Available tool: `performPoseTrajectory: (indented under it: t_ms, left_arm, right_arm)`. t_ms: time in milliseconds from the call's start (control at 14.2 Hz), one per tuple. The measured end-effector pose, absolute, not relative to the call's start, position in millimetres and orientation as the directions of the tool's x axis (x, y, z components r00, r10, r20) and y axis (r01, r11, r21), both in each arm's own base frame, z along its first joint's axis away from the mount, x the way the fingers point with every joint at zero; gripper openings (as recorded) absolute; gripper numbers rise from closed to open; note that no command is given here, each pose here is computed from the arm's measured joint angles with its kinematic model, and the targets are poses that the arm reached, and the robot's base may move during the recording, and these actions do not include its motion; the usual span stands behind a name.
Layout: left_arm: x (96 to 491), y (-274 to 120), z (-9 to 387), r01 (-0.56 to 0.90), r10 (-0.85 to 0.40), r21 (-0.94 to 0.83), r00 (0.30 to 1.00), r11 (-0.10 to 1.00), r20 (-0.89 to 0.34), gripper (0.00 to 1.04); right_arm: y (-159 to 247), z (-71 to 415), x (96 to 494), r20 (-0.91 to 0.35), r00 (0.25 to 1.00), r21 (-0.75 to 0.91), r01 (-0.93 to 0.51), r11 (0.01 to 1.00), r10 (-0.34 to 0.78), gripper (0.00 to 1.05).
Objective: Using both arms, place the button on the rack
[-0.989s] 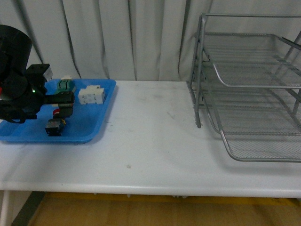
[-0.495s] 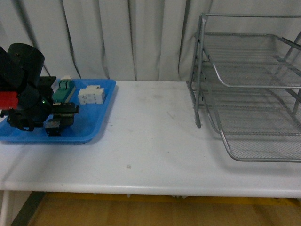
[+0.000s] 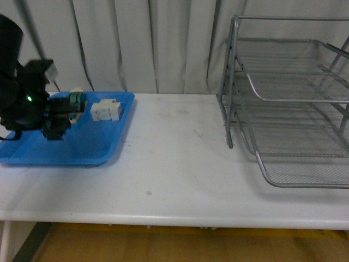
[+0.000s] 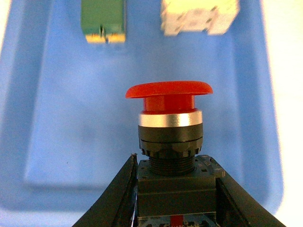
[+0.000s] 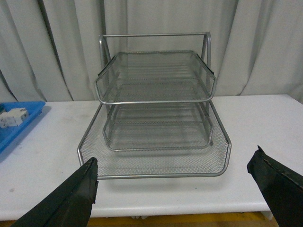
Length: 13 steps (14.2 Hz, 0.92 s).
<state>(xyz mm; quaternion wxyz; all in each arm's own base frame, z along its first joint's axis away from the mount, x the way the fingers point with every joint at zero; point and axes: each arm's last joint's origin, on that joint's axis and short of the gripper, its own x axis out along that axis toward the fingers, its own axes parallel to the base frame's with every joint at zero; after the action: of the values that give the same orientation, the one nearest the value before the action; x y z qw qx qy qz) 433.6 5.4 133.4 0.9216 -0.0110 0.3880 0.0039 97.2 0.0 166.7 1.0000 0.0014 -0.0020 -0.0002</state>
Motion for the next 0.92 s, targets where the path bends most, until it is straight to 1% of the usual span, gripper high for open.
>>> performPoseTrajectory:
  t_ms: [71, 212, 283, 495, 565, 636, 707, 777, 919]
  left_arm:
    - [410.5, 0.5, 163.2, 0.019, -0.021, -0.01, 0.758, 1.0, -0.652, 0.37]
    - [352.8, -4.4, 199.4, 0.051, -0.042, -0.002, 0.819, 0.999, -0.573, 0.37]
    - [317.6, -7.1, 208.3, 0.052, -0.037, 0.012, 0.828, 0.999, -0.559, 0.37]
    - [212.0, -18.6, 226.0, -0.002, 0.077, 0.141, 0.846, 0.99, -0.527, 0.37]
    - [183.2, -26.6, 230.4, 0.029, 0.051, 0.149, 0.861, 0.988, -0.506, 0.37]
    - [172.1, -29.7, 234.9, 0.059, 0.014, 0.139, 0.88, 0.989, -0.474, 0.37]
    - [172.3, -28.7, 240.4, 0.043, 0.023, 0.137, 0.895, 0.99, -0.445, 0.37]
    - [173.6, -27.0, 238.8, 0.027, 0.042, 0.143, 0.888, 0.989, -0.457, 0.37]
    - [174.5, -27.7, 236.5, 0.032, 0.04, 0.145, 0.882, 0.989, -0.469, 0.37]
  right_arm:
    - [0.0, 166.7, 97.2, 0.004, 1.0, 0.002, 0.0, 1.0, 0.0, 0.98]
    - [0.0, 166.7, 97.2, 0.004, 1.0, 0.003, 0.0, 1.0, 0.0, 0.98]
    - [0.0, 166.7, 97.2, 0.004, 1.0, 0.003, 0.0, 1.0, 0.0, 0.98]
    - [0.0, 166.7, 97.2, 0.004, 1.0, 0.003, 0.0, 1.0, 0.0, 0.98]
    - [0.0, 166.7, 97.2, 0.004, 1.0, 0.003, 0.0, 1.0, 0.0, 0.98]
    - [0.0, 166.7, 97.2, 0.004, 1.0, 0.002, 0.0, 1.0, 0.0, 0.98]
    - [0.0, 166.7, 97.2, 0.004, 1.0, 0.003, 0.0, 1.0, 0.0, 0.98]
    - [0.0, 166.7, 97.2, 0.004, 1.0, 0.003, 0.0, 1.0, 0.0, 0.98]
    - [0.0, 166.6, 97.2, 0.003, 1.0, 0.003, 0.0, 1.0, 0.0, 0.98]
